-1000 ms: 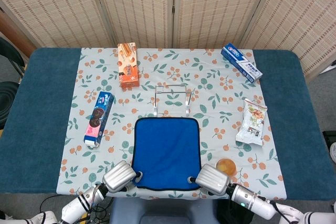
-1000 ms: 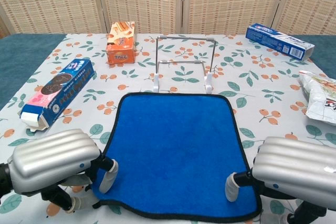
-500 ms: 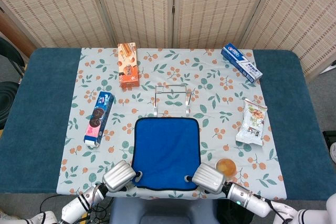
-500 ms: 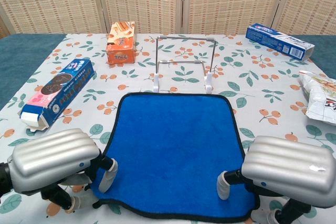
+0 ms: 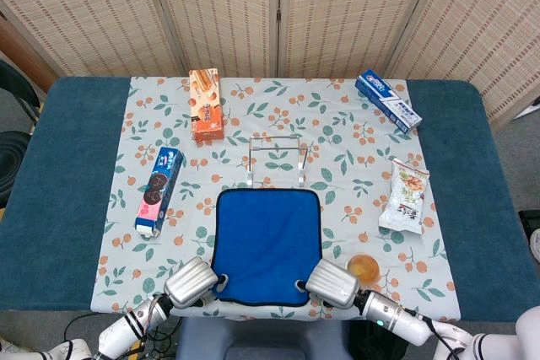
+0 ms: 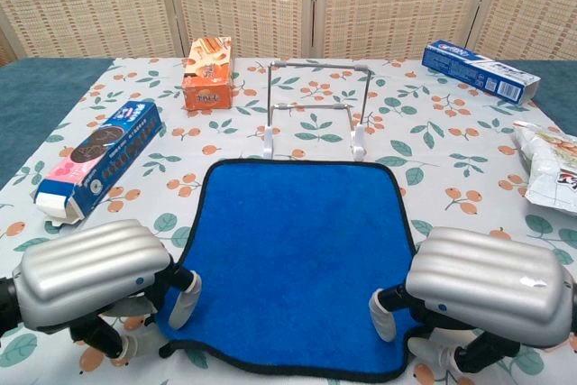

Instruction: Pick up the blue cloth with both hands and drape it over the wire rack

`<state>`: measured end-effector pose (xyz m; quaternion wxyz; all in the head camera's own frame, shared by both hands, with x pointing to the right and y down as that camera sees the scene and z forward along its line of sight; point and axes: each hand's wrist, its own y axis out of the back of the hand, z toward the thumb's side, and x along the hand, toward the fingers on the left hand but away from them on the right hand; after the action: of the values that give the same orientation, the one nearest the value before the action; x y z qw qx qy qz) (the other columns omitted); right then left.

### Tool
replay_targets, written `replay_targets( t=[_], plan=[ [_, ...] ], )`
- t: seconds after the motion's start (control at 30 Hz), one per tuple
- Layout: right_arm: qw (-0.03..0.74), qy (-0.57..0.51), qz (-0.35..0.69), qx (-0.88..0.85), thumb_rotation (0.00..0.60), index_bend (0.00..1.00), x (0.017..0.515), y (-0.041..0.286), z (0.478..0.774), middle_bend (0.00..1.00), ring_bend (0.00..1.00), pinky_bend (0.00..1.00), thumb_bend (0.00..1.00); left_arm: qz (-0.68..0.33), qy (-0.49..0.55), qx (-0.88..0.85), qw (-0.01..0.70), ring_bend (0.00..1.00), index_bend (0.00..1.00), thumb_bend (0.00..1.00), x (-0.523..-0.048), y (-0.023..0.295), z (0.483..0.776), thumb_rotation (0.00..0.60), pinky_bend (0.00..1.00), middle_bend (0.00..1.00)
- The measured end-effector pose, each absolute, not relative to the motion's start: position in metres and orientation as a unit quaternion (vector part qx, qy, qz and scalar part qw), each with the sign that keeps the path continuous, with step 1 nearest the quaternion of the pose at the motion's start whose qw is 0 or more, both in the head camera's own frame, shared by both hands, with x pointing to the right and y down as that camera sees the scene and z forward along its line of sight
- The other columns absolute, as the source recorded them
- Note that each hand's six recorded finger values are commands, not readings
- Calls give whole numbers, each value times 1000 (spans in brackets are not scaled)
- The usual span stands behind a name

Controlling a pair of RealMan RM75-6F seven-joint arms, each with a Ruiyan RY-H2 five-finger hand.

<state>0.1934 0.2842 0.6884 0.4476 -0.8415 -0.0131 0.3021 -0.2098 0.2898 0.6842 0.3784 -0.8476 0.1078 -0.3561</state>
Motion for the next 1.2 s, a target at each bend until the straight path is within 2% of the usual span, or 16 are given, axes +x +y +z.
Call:
replay_targets(
  t=[0.47, 0.77, 0.97, 1.2],
  plan=[
    [452, -17, 301, -839, 600, 667, 189, 279, 692, 931, 904, 1000, 523, -358, 108, -846, 379, 955, 564, 374, -213, 287, 683, 600, 1000, 1000],
    [456, -54, 289, -840, 600, 713, 187, 263, 676, 935, 909, 1000, 553, -354, 122, -847, 377, 955, 567, 373, -214, 275, 675, 600, 1000, 1000],
    [465, -88, 274, -837, 600, 725, 185, 246, 658, 940, 909, 1000, 555, -347, 145, -851, 367, 956, 570, 374, -212, 253, 662, 600, 1000, 1000],
    [488, -140, 267, -819, 600, 732, 185, 209, 633, 941, 909, 1000, 555, -331, 187, -852, 360, 957, 575, 373, -205, 209, 637, 600, 1000, 1000]
  ],
)
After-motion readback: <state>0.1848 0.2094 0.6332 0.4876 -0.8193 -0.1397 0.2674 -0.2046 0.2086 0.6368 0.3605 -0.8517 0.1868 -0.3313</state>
